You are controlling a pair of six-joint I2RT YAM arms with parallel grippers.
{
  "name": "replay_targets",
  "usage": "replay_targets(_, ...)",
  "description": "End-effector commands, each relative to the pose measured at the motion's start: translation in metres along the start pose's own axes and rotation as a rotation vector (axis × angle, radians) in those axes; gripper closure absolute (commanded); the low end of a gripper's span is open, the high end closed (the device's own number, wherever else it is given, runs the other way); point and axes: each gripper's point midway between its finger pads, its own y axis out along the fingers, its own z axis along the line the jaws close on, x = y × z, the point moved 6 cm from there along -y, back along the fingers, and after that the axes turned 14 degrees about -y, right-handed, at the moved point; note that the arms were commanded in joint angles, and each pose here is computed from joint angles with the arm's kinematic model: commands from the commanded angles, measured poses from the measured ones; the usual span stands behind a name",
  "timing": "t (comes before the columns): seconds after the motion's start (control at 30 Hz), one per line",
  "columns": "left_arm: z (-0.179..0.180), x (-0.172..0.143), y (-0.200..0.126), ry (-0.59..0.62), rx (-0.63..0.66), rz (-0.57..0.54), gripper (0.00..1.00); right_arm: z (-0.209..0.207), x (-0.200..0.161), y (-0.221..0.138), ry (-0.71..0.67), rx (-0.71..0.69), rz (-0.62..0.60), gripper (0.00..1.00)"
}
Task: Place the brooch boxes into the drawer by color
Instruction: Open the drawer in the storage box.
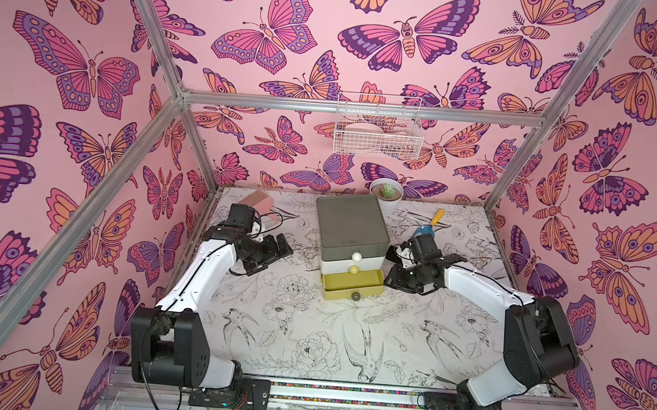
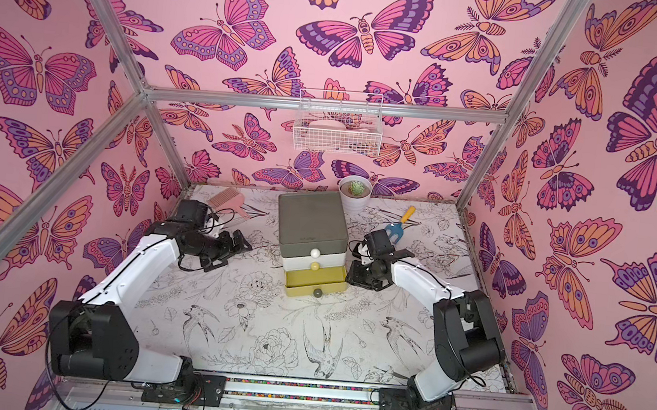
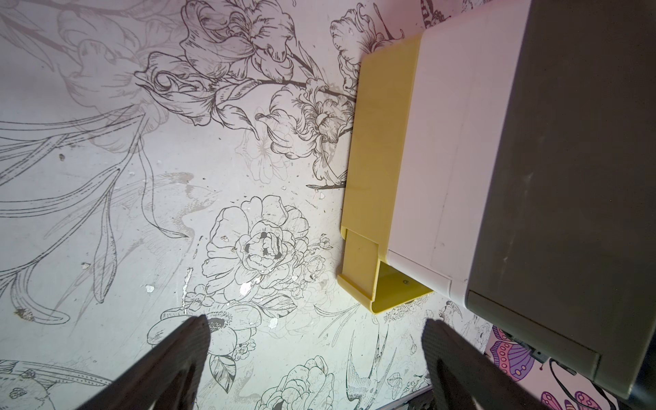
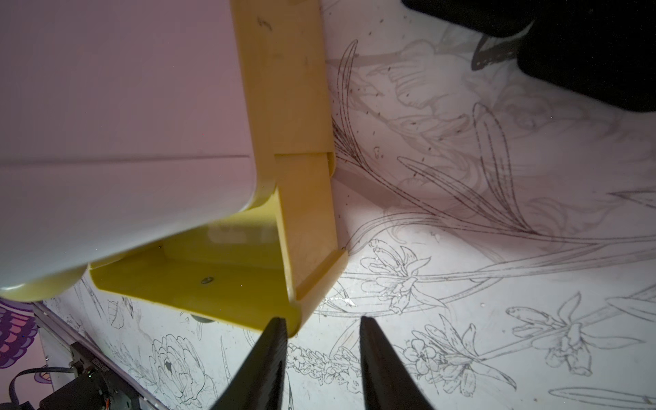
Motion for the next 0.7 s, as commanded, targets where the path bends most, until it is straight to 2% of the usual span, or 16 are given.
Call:
replay_targets(0.0,0.002,-0.001,-0.002,-0.002,0.009,0.007,0.00,0.003,0.013,0.003,0.003,0.020,-0.034,0.62)
replay_targets(0.1,0.002,-0.001,-0.003,-0.002,0.012,0.005,0.00,0.001,0.016,0.007,0.012,0.018,-0.034,0.65)
replay_targets(0.37,0.002,-0.001,-0.003,-0.002,0.017,0.005,0.00,0.003,0.009,0.008,0.023,0.014,-0.019,0.80)
replay_targets(0.67,0.004,-0.002,-0.003,0.000,0.021,0.005,0.00,0.008,-0.008,-0.008,0.023,-0.010,-0.020,0.87)
